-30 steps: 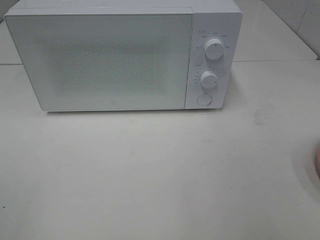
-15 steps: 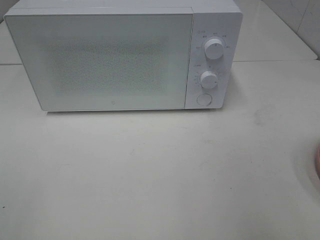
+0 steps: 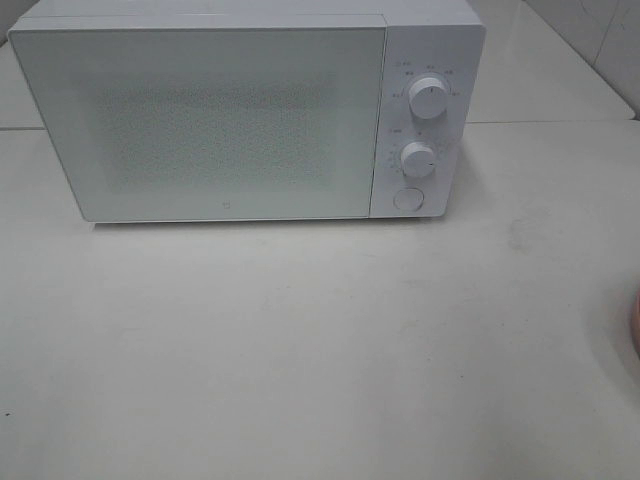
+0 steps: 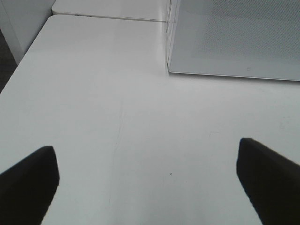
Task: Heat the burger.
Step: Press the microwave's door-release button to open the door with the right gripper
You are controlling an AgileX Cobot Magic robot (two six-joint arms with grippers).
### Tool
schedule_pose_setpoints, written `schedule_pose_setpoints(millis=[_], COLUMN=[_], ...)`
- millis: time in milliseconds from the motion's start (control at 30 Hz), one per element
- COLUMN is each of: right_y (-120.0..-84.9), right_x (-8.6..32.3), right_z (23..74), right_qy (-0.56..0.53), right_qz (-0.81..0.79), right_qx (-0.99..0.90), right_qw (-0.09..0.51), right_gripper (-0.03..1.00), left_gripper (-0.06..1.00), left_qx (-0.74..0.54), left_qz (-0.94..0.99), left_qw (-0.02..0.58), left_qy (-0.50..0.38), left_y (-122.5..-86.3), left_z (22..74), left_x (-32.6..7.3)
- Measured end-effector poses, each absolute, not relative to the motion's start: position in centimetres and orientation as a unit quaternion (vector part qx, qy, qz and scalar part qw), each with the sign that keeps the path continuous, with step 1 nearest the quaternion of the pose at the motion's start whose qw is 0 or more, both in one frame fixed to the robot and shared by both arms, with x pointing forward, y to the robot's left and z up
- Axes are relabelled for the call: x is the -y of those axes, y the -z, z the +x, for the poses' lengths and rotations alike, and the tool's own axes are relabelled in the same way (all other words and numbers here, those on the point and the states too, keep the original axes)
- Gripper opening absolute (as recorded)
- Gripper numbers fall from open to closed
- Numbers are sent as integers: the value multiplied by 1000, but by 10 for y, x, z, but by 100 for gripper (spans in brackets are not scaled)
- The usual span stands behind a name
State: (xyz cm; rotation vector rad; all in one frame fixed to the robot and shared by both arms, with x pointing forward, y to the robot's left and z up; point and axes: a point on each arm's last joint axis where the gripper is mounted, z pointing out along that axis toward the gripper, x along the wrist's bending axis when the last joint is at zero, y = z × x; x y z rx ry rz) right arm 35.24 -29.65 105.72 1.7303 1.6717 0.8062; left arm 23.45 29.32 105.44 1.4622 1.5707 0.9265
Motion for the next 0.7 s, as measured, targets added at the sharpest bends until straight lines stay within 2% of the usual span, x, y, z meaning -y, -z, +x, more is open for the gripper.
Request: schedule_pose_setpoints(millis=[700], right_y=[-1033], right_x=[289], right_z=[427], right_qy=[-329], right_qz=[633], right_qx=[-629], right_qw=[307], right_gripper=[75], left_gripper=[97], left_qx=[-618], left_qz=[576], left_qw=[391], left_qy=[-365], left_y=[-1054], left_z=[235], left_x=[-293])
